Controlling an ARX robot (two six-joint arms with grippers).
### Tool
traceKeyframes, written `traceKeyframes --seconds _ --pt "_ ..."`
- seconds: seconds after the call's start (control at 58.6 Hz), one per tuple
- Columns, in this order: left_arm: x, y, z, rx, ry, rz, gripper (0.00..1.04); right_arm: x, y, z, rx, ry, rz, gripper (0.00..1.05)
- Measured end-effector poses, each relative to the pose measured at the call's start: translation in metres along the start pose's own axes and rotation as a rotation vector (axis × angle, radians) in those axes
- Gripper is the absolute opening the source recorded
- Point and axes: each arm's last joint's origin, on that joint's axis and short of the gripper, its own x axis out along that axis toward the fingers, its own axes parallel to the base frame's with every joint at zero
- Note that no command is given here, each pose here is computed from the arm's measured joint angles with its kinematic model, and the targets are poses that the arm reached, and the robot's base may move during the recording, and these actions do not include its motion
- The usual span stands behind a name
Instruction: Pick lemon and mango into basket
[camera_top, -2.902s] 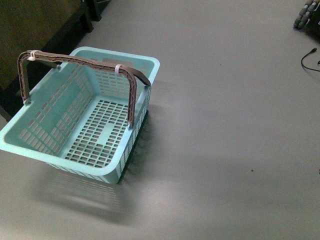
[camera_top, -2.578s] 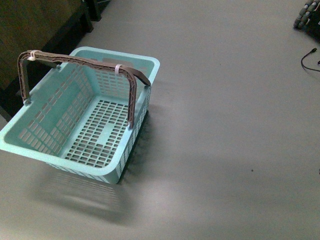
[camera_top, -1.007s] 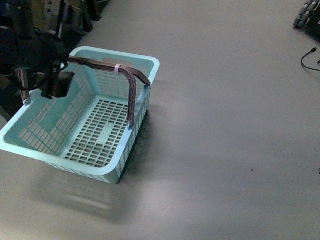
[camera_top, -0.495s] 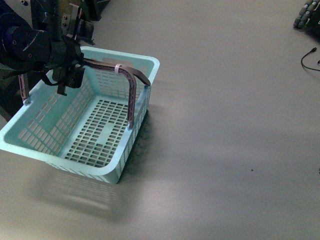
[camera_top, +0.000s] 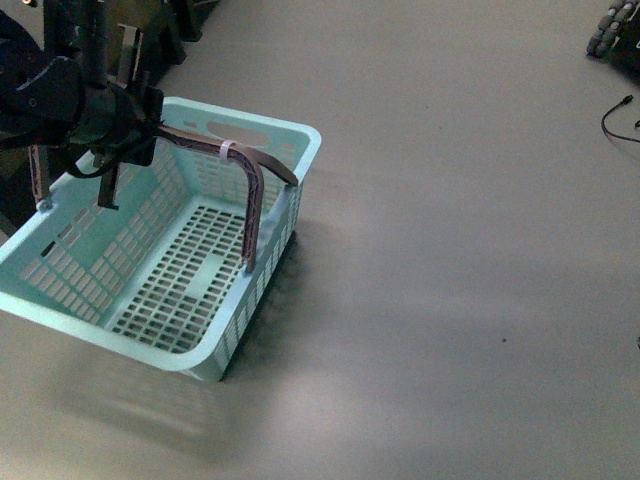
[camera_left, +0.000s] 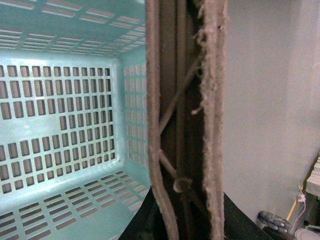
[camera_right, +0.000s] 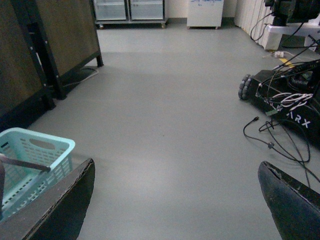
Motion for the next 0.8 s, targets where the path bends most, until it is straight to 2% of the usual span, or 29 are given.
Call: traceKeyframes --seconds 0.119,0.239,0.324,0.546,0.802 --pt "-0.027 -0.001 0.004 -0.018 0.006 -0.027 0.06 0.0 0.0 0.0 0.0 0.0 0.0 0.96" --pt "-0.072 -0.011 0.013 -0.061 0.004 -0.081 0.06 0.0 0.0 0.0 0.0 0.0 0.0 0.96" --pt "-0.131 -0.026 0.029 -0.111 -0.003 -0.175 0.06 0.0 0.0 0.0 0.0 0.0 0.0 0.96" --pt "-0.23 -0.052 0.052 -0.174 -0.025 -0.308 0.06 0.0 0.0 0.0 0.0 0.0 0.0 0.96" --pt "-0.333 -0.052 0.065 -0.216 -0.025 -0.403 0.06 0.0 0.0 0.0 0.0 0.0 0.0 0.96"
